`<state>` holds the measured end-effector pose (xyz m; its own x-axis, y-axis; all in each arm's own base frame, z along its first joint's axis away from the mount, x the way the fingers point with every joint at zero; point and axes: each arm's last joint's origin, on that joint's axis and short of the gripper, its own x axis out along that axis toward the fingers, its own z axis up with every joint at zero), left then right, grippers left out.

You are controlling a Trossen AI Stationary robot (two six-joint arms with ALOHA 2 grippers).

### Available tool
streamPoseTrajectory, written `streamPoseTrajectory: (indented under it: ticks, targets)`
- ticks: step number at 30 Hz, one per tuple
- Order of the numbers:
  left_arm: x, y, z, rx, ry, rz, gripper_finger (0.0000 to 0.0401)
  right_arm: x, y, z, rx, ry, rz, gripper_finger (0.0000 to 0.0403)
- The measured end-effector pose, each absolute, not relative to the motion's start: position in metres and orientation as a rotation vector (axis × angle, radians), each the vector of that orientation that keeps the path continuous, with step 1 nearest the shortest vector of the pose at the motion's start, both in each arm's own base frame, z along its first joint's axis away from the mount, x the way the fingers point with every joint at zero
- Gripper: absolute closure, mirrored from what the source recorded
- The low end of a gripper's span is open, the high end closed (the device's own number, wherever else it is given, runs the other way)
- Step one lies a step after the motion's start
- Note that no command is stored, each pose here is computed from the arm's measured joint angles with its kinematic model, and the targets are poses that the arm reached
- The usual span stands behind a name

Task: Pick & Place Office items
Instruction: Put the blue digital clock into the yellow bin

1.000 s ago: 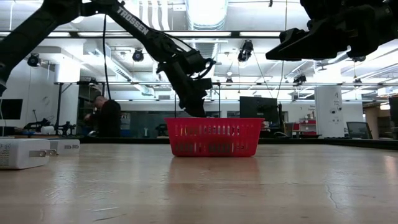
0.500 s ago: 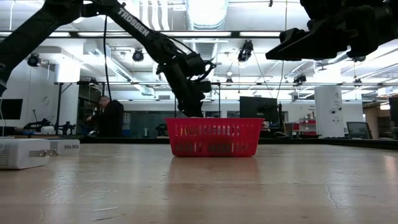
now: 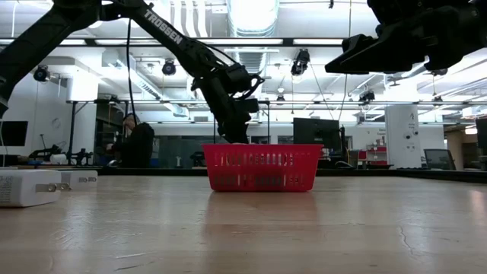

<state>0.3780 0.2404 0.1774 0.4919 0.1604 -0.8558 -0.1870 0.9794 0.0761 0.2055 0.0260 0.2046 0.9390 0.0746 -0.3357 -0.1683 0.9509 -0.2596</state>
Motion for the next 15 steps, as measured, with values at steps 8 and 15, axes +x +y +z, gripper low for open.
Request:
streamPoseTrajectory:
  ticks: [8, 15]
  targets:
    - [0.3774, 0.2400, 0.1770, -0.031, 1.043, 0.209, 0.0253, 0.2055, 0.0260, 0.2046, -0.290, 0.329, 0.126, 0.0202]
    - [0.3770, 0.2398, 0.1767, -0.035, 1.047, 0.208, 0.0223, 0.2055, 0.0260, 0.2046, -0.290, 0.329, 0.126, 0.0202]
